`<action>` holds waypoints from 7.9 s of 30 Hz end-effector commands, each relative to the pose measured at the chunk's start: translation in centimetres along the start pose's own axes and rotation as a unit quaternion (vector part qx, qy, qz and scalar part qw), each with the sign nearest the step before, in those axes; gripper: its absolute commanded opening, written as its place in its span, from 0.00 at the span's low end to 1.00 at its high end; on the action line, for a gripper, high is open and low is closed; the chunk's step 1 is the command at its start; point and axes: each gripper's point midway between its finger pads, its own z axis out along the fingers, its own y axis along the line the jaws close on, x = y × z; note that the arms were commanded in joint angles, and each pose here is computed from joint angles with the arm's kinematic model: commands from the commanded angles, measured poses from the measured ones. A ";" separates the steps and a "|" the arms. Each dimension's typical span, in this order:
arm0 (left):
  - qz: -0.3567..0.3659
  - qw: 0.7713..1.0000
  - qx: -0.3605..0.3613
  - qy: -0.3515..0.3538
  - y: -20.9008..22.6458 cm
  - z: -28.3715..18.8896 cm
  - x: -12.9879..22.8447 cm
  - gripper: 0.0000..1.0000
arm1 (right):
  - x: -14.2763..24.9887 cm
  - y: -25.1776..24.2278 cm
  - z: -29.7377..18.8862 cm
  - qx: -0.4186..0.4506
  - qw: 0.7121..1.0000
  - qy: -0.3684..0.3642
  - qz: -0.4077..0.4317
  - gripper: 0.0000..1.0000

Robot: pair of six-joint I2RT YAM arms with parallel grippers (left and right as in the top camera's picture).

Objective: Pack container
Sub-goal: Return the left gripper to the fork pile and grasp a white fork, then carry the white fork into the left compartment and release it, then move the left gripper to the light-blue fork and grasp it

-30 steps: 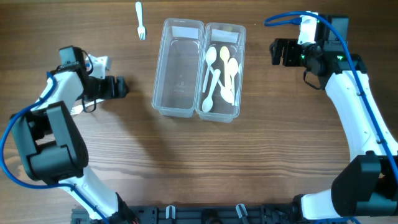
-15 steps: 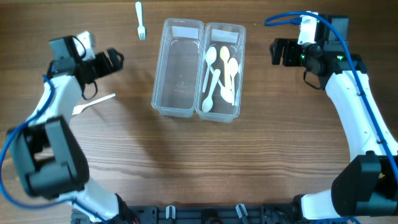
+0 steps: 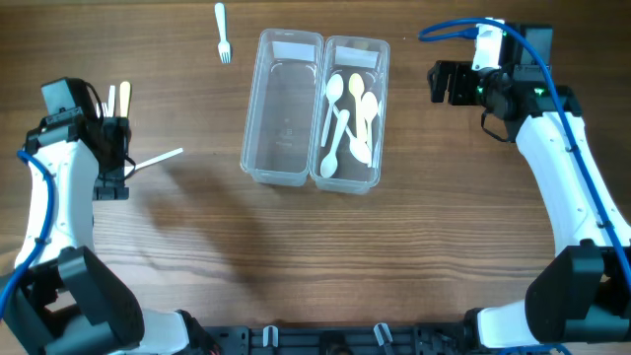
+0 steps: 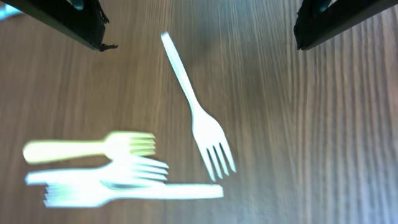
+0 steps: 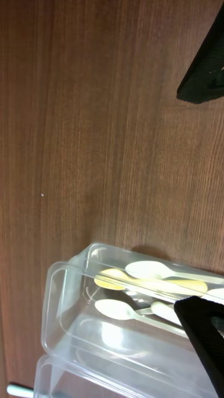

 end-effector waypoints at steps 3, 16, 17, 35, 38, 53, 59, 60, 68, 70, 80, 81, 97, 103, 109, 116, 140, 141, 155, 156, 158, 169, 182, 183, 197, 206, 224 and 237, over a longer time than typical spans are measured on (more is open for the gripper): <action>-0.042 0.996 -0.073 -0.014 2.0 4.5 0.0 0.95 | -0.4 -0.1 -0.4 0.004 1.000 -0.008 -0.007 1.00; -0.039 0.997 -0.057 0.016 0.3 9.0 1.3 0.75 | -0.4 -0.1 -0.4 0.004 1.000 -0.008 -0.007 1.00; -0.039 0.998 -0.055 0.016 0.2 9.0 1.3 0.73 | -0.4 -0.1 -0.4 0.004 1.000 -0.008 -0.007 1.00; -0.016 0.994 -0.093 0.046 1.8 12.1 2.8 0.09 | -0.4 -0.1 -0.4 0.004 1.000 -0.008 -0.007 1.00; -0.012 0.994 -0.083 0.069 1.4 12.1 3.5 0.06 | -0.4 -0.1 -0.4 0.004 1.000 -0.008 -0.007 1.00; 0.050 0.975 0.129 0.172 -6.4 0.9 5.5 0.04 | -0.4 -0.1 -0.4 0.004 1.000 -0.008 -0.007 1.00; 0.159 0.937 0.268 0.160 -9.5 -8.1 7.9 0.04 | -0.4 -0.1 -0.4 0.004 1.000 -0.008 -0.007 1.00; 0.191 0.925 0.289 0.156 -10.0 -9.1 8.8 0.04 | -0.4 -0.1 -0.4 0.004 1.000 -0.008 -0.007 1.00; 0.576 0.677 0.451 0.083 -12.1 -15.9 21.9 0.04 | -0.4 -0.1 -0.4 0.004 1.000 -0.008 -0.007 1.00; 0.637 0.626 0.446 0.046 -11.7 -15.8 24.1 0.04 | -0.4 -0.1 -0.4 0.004 1.000 -0.008 -0.007 1.00; 0.690 0.596 0.409 0.025 -12.1 -11.4 28.0 0.04 | -0.4 -0.1 -0.4 0.004 1.000 -0.008 -0.007 1.00; 0.691 0.597 0.406 0.027 -12.1 -11.0 28.1 0.06 | -0.4 -0.1 -0.4 0.004 1.000 -0.008 -0.007 1.00; 0.664 0.582 0.469 -0.029 -15.6 -13.7 27.6 0.58 | -0.4 -0.1 -0.4 0.004 1.000 -0.008 -0.007 1.00; 0.631 0.586 0.498 -0.096 -18.6 -15.4 25.1 0.16 | -0.4 -0.1 -0.4 0.004 1.000 -0.008 -0.007 1.00; 0.640 0.600 0.474 -0.078 -17.8 -14.0 24.6 0.53 | -0.4 -0.1 -0.4 0.004 1.000 -0.008 -0.007 1.00; 0.646 0.605 0.461 -0.066 -17.1 -13.3 24.7 0.65 | -0.4 -0.1 -0.4 0.004 1.000 -0.008 -0.007 1.00; 0.673 0.589 0.446 0.046 -12.9 -12.4 26.9 0.04 | -0.4 -0.1 -0.4 0.004 1.000 -0.008 -0.007 1.00; 0.670 0.592 0.447 0.031 -13.4 -12.4 26.6 0.04 | -0.4 -0.1 -0.4 0.004 1.000 -0.008 -0.007 1.00; 0.638 0.581 0.457 -0.216 -23.7 -7.7 22.0 0.04 | -0.4 -0.1 -0.4 0.004 1.000 -0.008 -0.007 1.00; 0.633 0.582 0.460 -0.223 -24.2 -6.7 21.8 0.04 | -0.4 -0.1 -0.4 0.004 1.000 -0.008 -0.007 1.00; 0.625 0.581 0.467 -0.232 -24.9 -5.4 21.5 0.04 | -0.4 -0.1 -0.4 0.004 1.000 -0.008 -0.007 1.00; 0.626 0.583 0.474 -0.208 -29.6 -1.7 20.2 0.04 | -0.4 -0.1 -0.4 0.004 1.000 -0.008 -0.007 1.00; 0.635 0.571 0.488 -0.183 -32.4 -1.6 21.5 0.04 | -0.4 -0.1 -0.4 0.004 1.000 -0.008 -0.007 1.00; 0.637 0.571 0.486 -0.177 -32.4 -0.9 21.8 0.04 | -0.4 -0.1 -0.4 0.004 1.000 -0.008 -0.007 1.00; 0.653 0.607 0.430 -0.141 -31.1 9.3 22.0 0.04 | -0.4 -0.1 -0.4 0.004 1.000 -0.008 -0.007 1.00; 0.657 0.615 0.416 -0.128 -29.9 13.3 22.0 0.04 | -0.4 -0.1 -0.4 0.004 1.000 -0.008 -0.007 1.00; 0.684 0.657 0.312 -0.060 -25.3 16.6 21.1 0.04 | -0.4 -0.1 -0.4 0.004 1.000 -0.008 -0.007 1.00; 0.688 0.700 0.190 0.025 -19.7 10.5 18.4 0.04 | -0.4 -0.1 -0.4 0.004 1.000 -0.008 -0.007 1.00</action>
